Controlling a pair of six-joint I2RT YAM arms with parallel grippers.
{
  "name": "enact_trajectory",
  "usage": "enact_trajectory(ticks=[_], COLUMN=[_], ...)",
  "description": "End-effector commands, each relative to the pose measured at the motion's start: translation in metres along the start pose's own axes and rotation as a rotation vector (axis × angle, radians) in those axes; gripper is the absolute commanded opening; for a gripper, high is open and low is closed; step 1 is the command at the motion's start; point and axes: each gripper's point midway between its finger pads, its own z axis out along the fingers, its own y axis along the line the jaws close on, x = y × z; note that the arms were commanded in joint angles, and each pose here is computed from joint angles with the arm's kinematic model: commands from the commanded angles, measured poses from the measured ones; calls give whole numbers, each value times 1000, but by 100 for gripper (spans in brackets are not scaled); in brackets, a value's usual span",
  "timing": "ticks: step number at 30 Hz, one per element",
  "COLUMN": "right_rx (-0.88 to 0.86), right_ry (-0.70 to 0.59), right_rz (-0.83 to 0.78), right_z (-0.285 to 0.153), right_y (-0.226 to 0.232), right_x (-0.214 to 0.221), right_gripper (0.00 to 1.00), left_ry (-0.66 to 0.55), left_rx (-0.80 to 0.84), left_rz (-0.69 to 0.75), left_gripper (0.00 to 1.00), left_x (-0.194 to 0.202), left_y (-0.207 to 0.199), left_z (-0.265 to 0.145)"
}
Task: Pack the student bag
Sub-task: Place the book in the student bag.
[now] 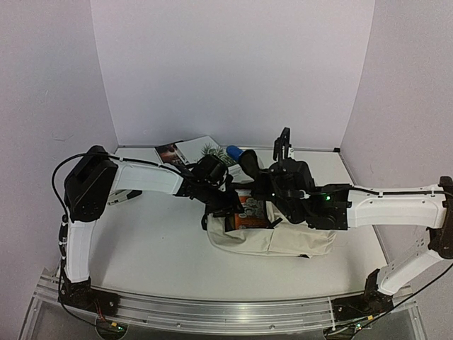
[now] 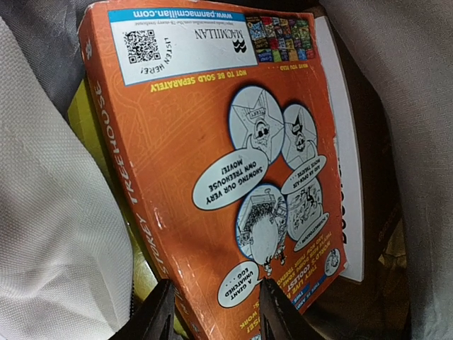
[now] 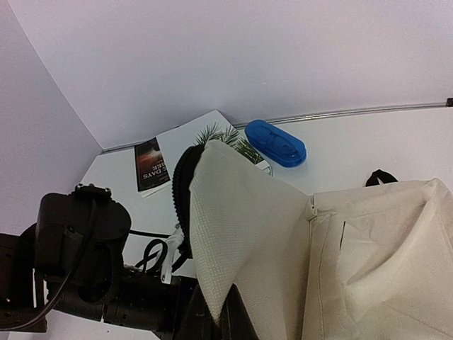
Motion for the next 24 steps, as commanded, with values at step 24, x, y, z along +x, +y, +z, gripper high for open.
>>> enact_trajectory(ticks=[24], right_rx=[-33], right_ry=[-64], right_rz=[74], right_z=[-5], right_y=[12], right_x=[-27], right_gripper=[0], left_ry=[-44], left_rx=[-185], left_rz=[114], left_gripper=[34], left_x=[-3], left_y=[18], left_z=[-32])
